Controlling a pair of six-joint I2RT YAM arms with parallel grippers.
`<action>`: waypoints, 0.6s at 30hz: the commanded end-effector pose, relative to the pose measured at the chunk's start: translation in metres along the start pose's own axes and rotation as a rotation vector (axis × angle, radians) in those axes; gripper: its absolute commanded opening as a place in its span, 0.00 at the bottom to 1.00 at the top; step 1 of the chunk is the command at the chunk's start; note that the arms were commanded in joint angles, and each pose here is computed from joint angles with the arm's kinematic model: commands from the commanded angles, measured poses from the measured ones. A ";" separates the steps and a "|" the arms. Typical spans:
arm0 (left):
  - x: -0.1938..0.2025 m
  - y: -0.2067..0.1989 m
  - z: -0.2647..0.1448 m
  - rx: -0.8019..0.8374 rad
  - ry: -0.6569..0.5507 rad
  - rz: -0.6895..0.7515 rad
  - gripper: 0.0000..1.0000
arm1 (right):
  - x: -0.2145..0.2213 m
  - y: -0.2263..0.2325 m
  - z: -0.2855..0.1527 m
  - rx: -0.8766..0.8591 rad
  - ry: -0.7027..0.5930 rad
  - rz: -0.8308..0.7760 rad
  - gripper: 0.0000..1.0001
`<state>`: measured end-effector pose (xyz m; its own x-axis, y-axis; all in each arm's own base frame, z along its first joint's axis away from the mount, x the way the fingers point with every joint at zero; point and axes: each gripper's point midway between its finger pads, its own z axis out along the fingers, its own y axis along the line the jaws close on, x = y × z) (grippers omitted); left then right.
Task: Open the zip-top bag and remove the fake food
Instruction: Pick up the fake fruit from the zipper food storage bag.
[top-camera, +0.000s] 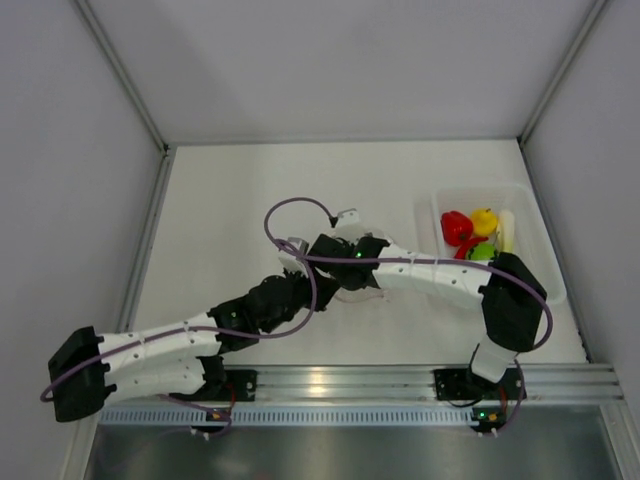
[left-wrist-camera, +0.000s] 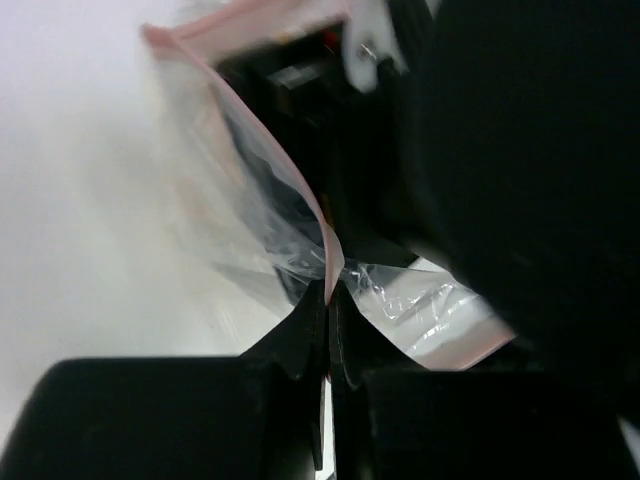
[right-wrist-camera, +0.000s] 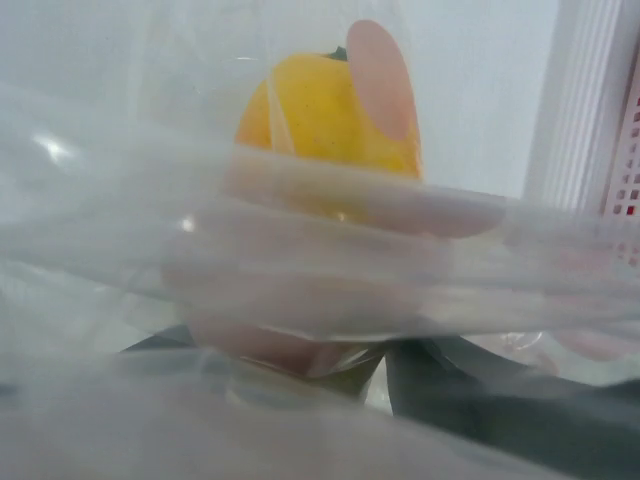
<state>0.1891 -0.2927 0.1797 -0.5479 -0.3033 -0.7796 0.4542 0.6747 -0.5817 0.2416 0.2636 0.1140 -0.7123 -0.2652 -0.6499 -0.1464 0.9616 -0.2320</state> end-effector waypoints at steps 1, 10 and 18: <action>-0.014 -0.049 -0.001 0.134 -0.038 0.044 0.00 | -0.023 0.015 -0.007 -0.015 -0.053 0.092 0.00; 0.001 -0.024 0.009 0.011 -0.042 0.011 0.00 | -0.022 -0.010 -0.007 -0.027 0.042 0.097 0.00; 0.011 -0.002 0.010 -0.066 -0.052 -0.036 0.00 | -0.016 -0.038 -0.021 -0.019 0.053 0.094 0.00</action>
<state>0.1889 -0.3037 0.1707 -0.5278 -0.3275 -0.7837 0.4051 0.7140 -0.5711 0.2454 0.2448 0.1272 -0.7680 -0.2016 -0.6079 -0.1025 0.9756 -0.1941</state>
